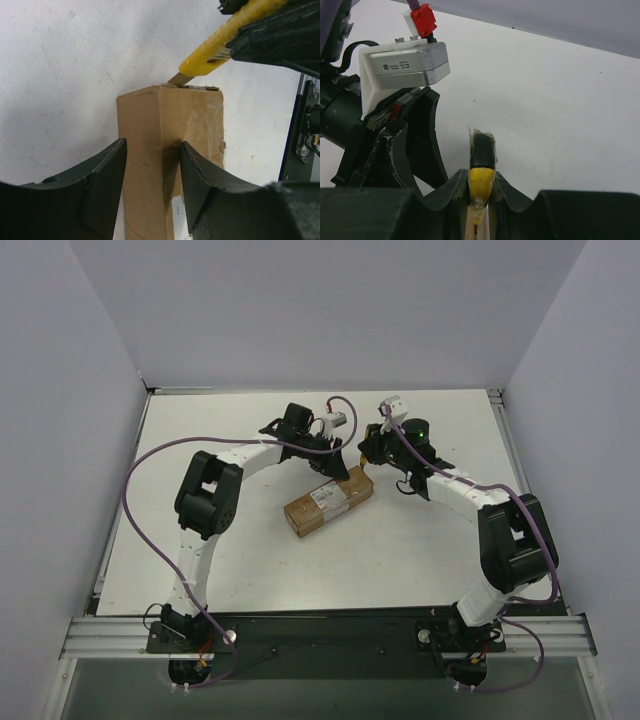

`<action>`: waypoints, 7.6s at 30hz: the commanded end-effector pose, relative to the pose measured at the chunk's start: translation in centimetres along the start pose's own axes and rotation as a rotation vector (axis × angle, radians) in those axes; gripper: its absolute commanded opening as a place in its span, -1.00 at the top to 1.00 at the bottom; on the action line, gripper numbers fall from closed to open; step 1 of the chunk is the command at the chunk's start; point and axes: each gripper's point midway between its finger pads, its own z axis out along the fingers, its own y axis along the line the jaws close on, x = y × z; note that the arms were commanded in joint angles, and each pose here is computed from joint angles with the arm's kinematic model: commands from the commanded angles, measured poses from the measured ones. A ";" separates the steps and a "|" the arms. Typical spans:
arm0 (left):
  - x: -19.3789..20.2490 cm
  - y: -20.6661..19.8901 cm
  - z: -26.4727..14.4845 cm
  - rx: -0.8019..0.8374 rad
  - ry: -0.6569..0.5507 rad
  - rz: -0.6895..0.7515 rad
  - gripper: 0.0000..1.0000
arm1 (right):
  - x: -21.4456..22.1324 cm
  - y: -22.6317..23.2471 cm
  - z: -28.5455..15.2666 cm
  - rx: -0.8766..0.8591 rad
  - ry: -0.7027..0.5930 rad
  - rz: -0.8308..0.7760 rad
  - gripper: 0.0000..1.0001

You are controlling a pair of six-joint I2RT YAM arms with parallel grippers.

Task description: Unpack the express box

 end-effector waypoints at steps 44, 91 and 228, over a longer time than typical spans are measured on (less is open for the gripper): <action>-5.9 -0.9 -3.3 -0.092 -0.114 0.095 -0.06 | 2.6 1.9 -3.6 0.039 0.030 -0.092 1.00; 0.8 -2.0 2.8 0.064 -0.173 -0.134 1.00 | 3.7 0.2 -6.5 0.365 0.010 -0.099 1.00; 4.2 0.4 -13.0 -0.153 -0.235 -0.043 -0.18 | 3.2 10.6 3.6 -0.222 0.313 -0.161 1.00</action>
